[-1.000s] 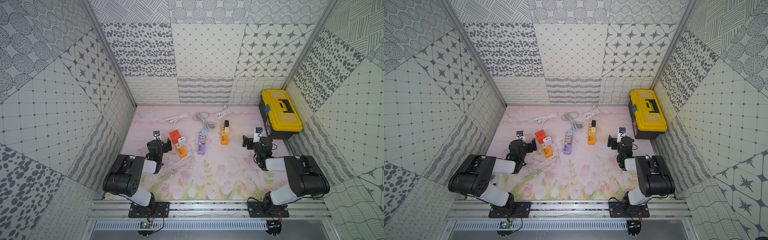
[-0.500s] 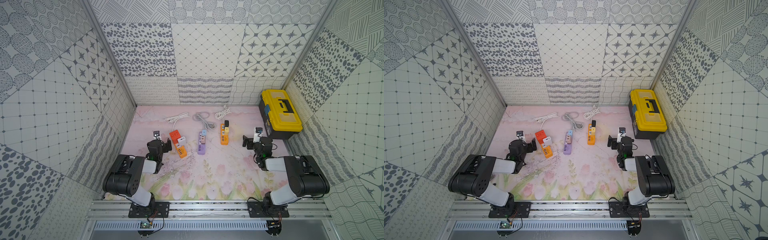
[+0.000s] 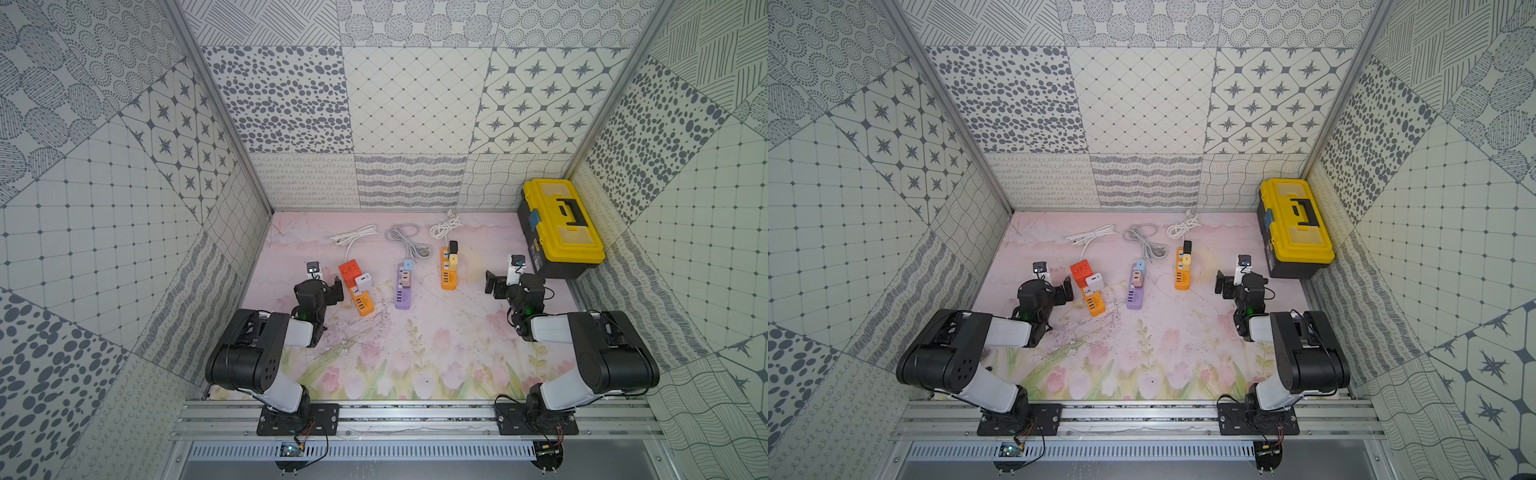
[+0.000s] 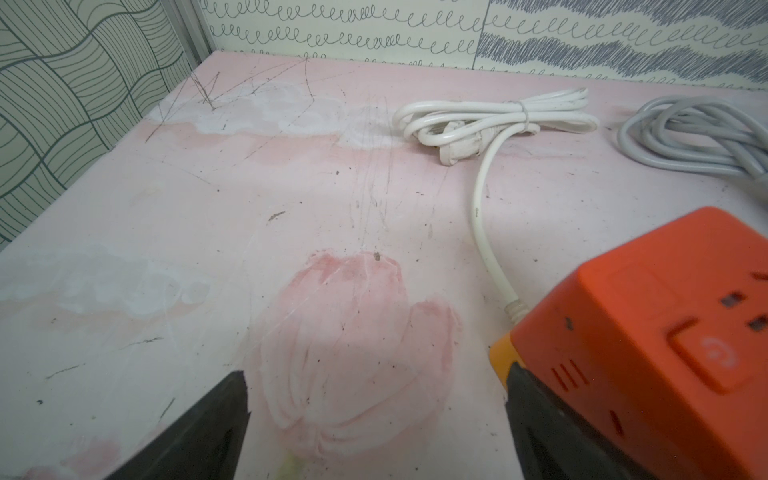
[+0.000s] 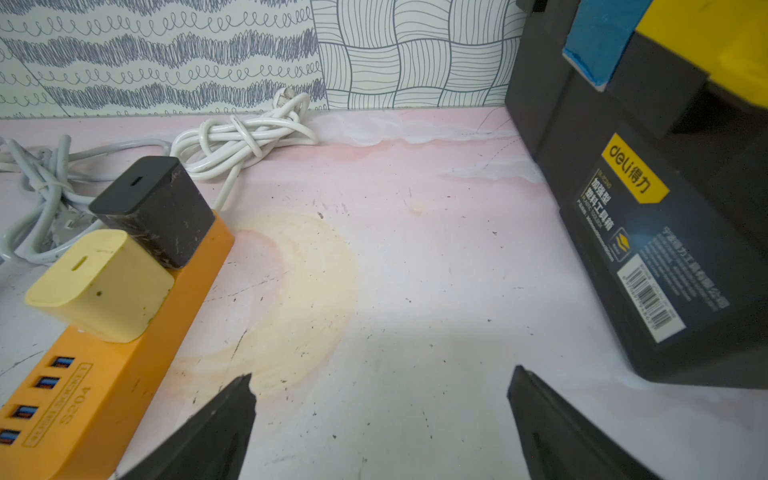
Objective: Pull the plug off the socket
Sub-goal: Move the socket to the center of the board.
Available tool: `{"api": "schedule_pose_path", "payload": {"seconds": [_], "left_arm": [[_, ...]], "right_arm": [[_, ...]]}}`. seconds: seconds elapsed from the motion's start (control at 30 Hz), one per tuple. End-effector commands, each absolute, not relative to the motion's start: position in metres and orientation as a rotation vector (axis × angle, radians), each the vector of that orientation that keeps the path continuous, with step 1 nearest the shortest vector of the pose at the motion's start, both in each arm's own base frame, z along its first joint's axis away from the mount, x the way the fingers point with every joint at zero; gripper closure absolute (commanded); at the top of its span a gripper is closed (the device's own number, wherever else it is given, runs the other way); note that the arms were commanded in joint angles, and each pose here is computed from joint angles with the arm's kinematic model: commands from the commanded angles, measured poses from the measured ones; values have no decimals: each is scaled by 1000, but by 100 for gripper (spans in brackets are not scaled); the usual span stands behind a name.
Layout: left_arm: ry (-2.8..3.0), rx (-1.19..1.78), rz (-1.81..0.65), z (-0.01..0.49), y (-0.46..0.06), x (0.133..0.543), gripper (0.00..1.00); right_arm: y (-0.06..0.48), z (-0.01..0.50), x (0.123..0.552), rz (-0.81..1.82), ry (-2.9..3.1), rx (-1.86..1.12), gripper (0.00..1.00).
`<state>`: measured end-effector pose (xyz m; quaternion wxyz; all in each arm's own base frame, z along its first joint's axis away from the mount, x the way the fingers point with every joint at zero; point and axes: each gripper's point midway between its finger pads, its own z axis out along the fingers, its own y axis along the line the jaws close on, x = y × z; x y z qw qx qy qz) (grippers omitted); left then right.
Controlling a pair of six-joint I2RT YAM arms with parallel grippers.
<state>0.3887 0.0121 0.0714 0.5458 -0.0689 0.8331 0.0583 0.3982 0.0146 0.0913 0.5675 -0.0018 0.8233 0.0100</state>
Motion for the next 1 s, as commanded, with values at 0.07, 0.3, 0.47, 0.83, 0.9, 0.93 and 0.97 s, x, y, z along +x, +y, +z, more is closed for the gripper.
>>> {"api": "schedule_pose_path", "payload": {"seconds": [0.07,0.3,0.47,0.83,0.9,0.93,0.97], "left_arm": [[1926,-99,93,88,3,396,1],[2070,0,115,151,1,374,1],[2375,233,-97,183,-35,317,1],[2588,195,-178,175,-37,260,1],[2608,127,-120,176,-26,266,1],[2622,101,-101,173,-22,267,1],[2630,83,-95,171,-19,266,1]], "right_arm": [[13,105,407,22,1880,-4,0],[6,182,376,-121,1882,163,0],[-15,194,333,192,1790,660,0],[143,201,294,460,2224,66,4],[176,198,282,420,2279,-62,4],[195,196,277,412,2299,-126,4],[212,193,271,404,2314,-187,5]]}}
